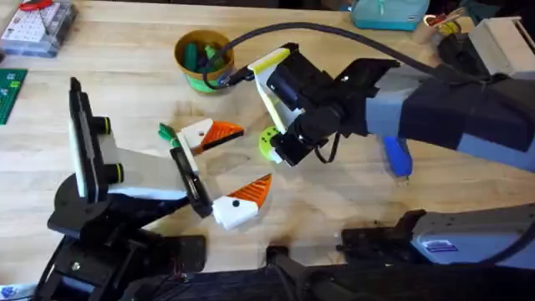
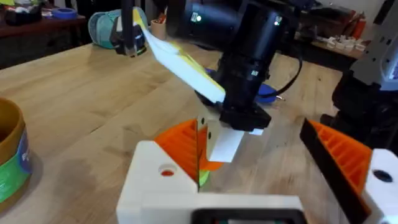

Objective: Pick up the gripper from the table and insert it into the empty holder that is missing its gripper. Then pick up a screw, insert it into the mounting hole, and use the screwdriver to tighten it. Finally, clean up the table by picking up the vegetable and placing it into the bucket.

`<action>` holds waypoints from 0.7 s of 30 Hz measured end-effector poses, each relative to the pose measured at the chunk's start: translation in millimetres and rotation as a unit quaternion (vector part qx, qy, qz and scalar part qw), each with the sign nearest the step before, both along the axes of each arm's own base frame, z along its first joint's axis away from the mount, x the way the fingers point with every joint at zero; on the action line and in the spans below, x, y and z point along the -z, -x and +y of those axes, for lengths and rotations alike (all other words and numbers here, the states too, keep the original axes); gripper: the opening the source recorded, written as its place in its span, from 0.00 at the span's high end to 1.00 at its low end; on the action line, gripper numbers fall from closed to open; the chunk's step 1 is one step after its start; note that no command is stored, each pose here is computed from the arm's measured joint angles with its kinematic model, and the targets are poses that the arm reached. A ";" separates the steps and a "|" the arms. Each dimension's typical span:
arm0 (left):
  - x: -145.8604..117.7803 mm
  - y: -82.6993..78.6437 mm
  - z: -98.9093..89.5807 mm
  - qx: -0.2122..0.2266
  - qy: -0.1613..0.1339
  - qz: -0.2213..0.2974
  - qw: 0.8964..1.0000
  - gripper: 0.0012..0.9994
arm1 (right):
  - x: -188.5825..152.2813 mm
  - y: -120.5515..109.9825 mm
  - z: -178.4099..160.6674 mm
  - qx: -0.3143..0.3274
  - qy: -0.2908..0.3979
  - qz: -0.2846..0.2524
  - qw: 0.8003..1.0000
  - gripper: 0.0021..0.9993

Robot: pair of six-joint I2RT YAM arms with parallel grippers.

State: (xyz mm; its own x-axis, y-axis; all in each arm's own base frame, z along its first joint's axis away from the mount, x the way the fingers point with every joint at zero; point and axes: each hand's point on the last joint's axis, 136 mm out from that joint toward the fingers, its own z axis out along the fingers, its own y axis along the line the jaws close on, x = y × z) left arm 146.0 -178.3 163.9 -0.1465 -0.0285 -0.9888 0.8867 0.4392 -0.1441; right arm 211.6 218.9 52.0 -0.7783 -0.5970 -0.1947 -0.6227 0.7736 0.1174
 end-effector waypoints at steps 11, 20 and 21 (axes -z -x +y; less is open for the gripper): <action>0.0 0.0 0.0 0.000 0.000 0.000 1.000 0.00 | -15.9 2.8 -22.9 0.020 0.044 0.029 0.998 1.00; 0.0 0.0 0.0 0.000 0.000 0.000 1.000 0.00 | -98.0 -30.2 -24.9 0.057 0.017 -0.005 0.998 1.00; 0.0 0.0 0.0 0.000 0.000 0.000 1.000 0.00 | -103.2 -32.2 -23.5 0.057 0.013 -0.010 0.998 1.00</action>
